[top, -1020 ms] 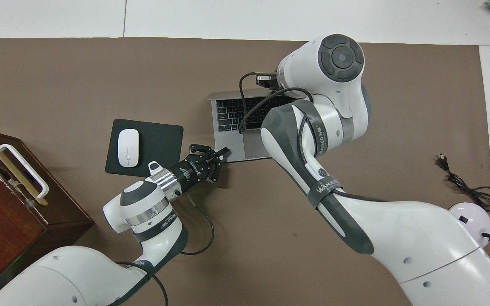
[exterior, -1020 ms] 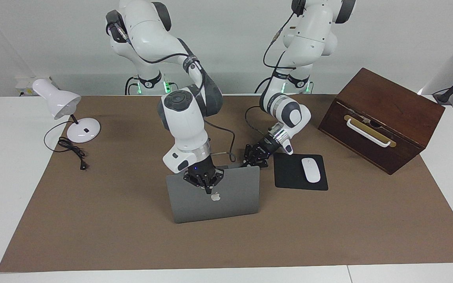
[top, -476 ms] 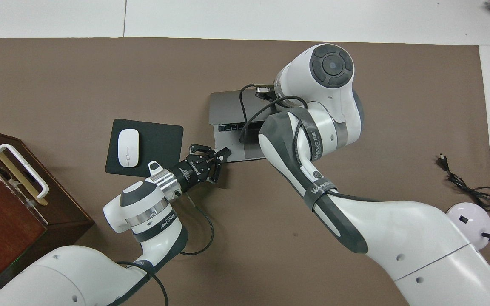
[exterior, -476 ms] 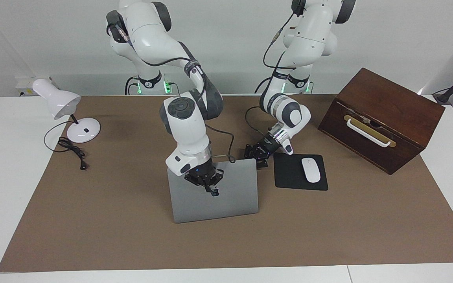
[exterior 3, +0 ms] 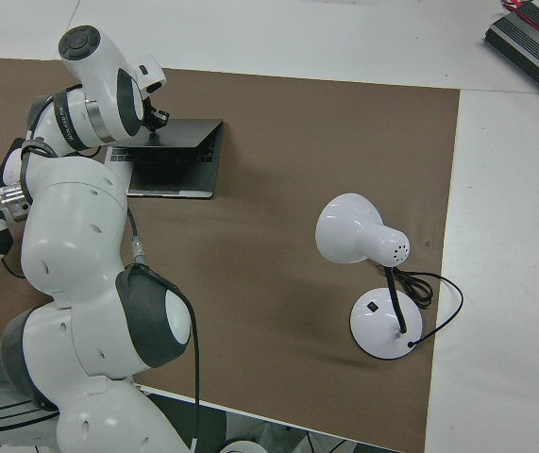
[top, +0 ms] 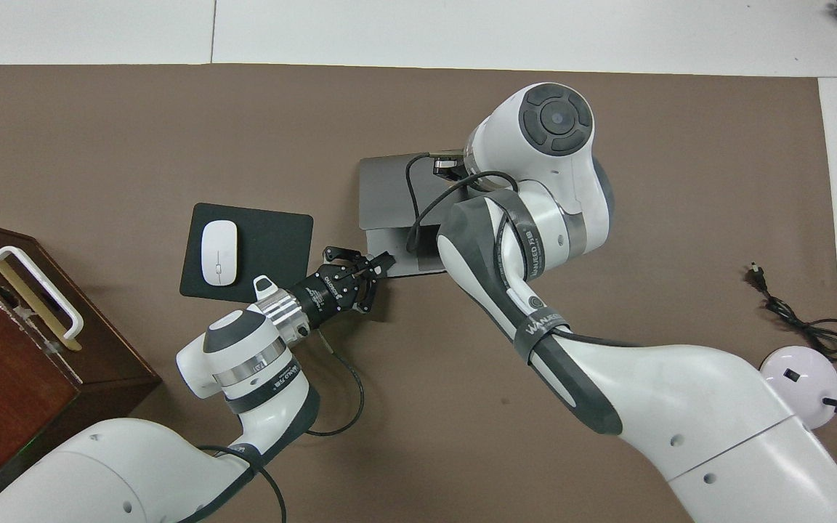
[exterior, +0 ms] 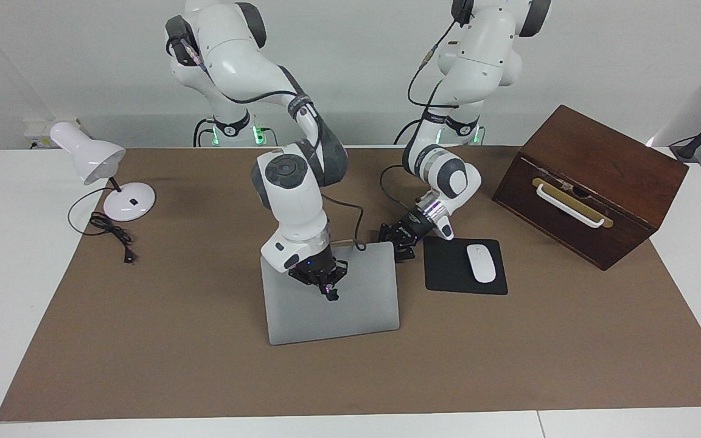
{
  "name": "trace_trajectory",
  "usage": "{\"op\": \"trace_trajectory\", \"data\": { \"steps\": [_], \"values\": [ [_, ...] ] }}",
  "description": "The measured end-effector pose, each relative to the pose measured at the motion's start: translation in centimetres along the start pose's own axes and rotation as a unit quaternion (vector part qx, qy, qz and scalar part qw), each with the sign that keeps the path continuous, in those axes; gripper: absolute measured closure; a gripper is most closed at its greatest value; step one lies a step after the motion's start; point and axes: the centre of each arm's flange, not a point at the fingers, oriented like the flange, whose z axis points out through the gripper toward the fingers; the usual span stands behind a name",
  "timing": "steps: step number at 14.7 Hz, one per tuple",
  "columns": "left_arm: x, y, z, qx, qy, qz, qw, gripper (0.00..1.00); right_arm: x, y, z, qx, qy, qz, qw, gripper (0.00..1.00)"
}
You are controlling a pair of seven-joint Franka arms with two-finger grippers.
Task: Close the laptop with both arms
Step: 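Push the laptop screen down toward the keyboard with the right gripper, then press the closed laptop lid down with the right gripper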
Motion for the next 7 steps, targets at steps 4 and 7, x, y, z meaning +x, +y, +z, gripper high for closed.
{"op": "trace_trajectory", "data": {
  "steps": [4,7],
  "values": [
    [0.3,0.0,0.0,0.001,-0.008,0.004,1.000,0.99,-0.4,0.1,0.7,-0.004,-0.007,0.000,1.000,0.99],
    [0.5,0.1,0.0,0.002,-0.013,0.007,1.000,0.99,-0.7,0.3,1.2,-0.007,-0.012,0.000,1.000,0.99]
  ]
}}
